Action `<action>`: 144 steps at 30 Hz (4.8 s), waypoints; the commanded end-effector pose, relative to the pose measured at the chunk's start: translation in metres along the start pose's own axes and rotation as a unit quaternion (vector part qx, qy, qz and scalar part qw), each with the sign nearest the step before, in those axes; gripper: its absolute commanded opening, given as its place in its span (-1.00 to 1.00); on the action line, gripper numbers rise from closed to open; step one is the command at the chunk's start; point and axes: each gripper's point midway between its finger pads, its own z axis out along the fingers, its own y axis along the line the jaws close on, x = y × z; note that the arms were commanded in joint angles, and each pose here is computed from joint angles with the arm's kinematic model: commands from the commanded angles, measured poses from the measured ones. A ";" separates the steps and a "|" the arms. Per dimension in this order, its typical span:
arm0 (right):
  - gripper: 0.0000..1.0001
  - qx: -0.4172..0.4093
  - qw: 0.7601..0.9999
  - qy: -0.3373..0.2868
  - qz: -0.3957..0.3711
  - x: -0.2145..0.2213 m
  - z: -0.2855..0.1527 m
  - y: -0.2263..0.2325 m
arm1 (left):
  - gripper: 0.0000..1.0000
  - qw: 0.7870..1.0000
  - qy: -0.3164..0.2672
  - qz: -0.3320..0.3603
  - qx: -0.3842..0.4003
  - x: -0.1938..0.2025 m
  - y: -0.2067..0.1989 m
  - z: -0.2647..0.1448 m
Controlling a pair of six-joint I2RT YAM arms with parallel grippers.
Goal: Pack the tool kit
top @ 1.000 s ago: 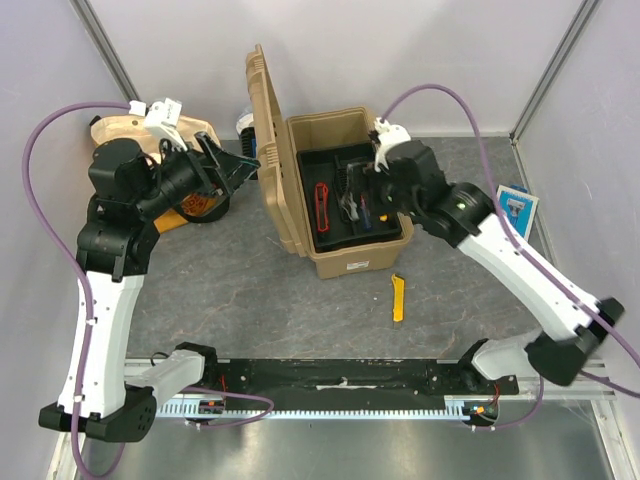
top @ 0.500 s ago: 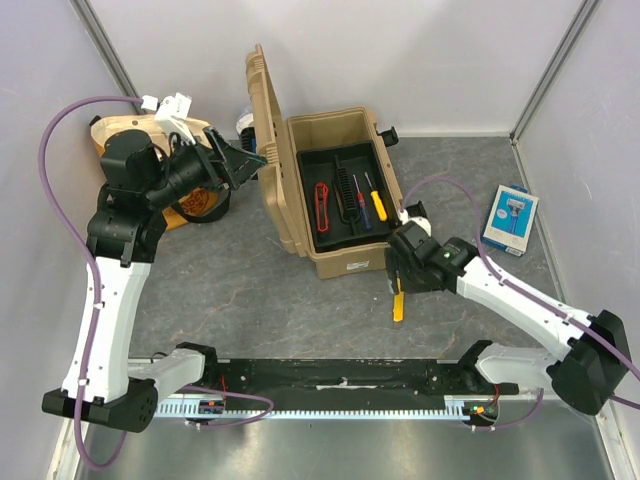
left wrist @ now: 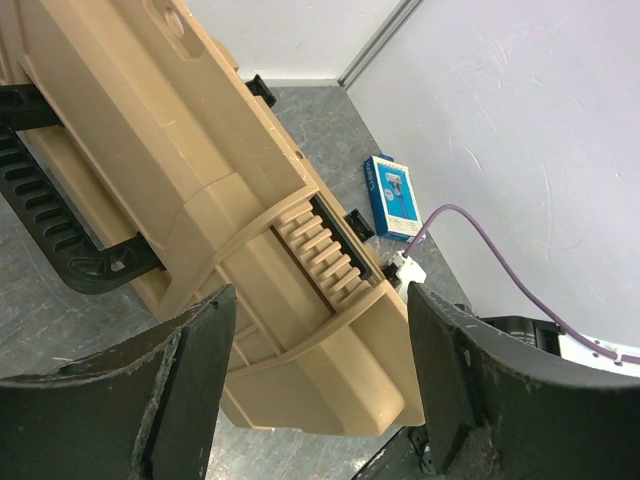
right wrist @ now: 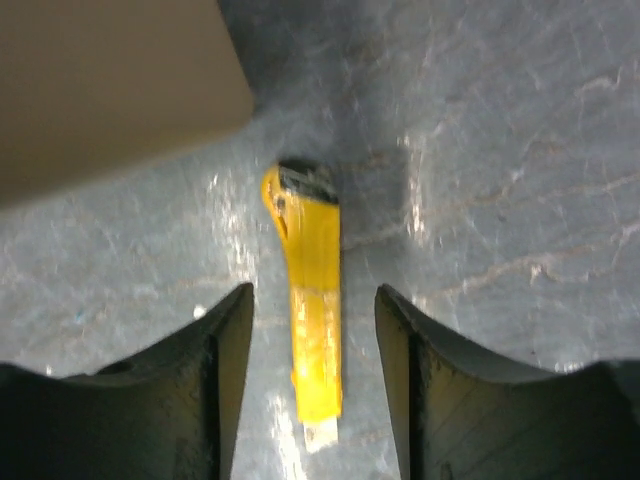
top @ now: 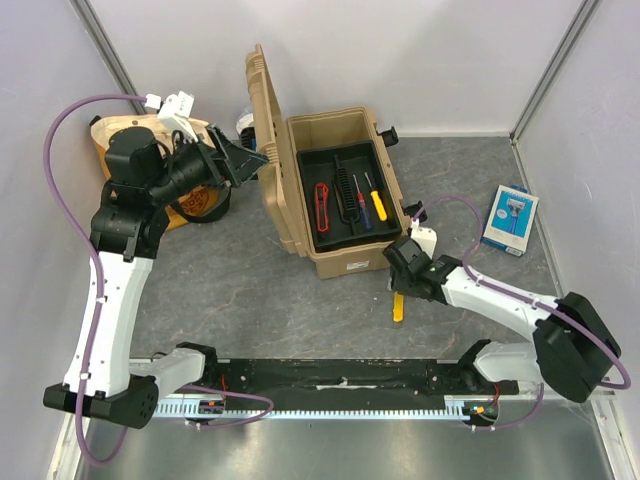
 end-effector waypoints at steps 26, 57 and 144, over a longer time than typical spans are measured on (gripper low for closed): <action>0.30 -0.055 0.997 -0.053 0.024 0.007 -0.003 0.003 | 0.49 1.000 -0.019 0.005 0.012 -0.012 -0.011 -0.004; -0.08 0.020 0.999 -0.033 -0.019 0.047 0.017 -0.010 | 0.49 1.000 -0.010 -0.008 0.009 -0.014 -0.005 0.008; 0.18 -0.130 0.950 -0.285 0.010 -0.294 -0.109 0.099 | 0.47 0.999 0.004 -0.029 0.039 -0.022 0.006 0.055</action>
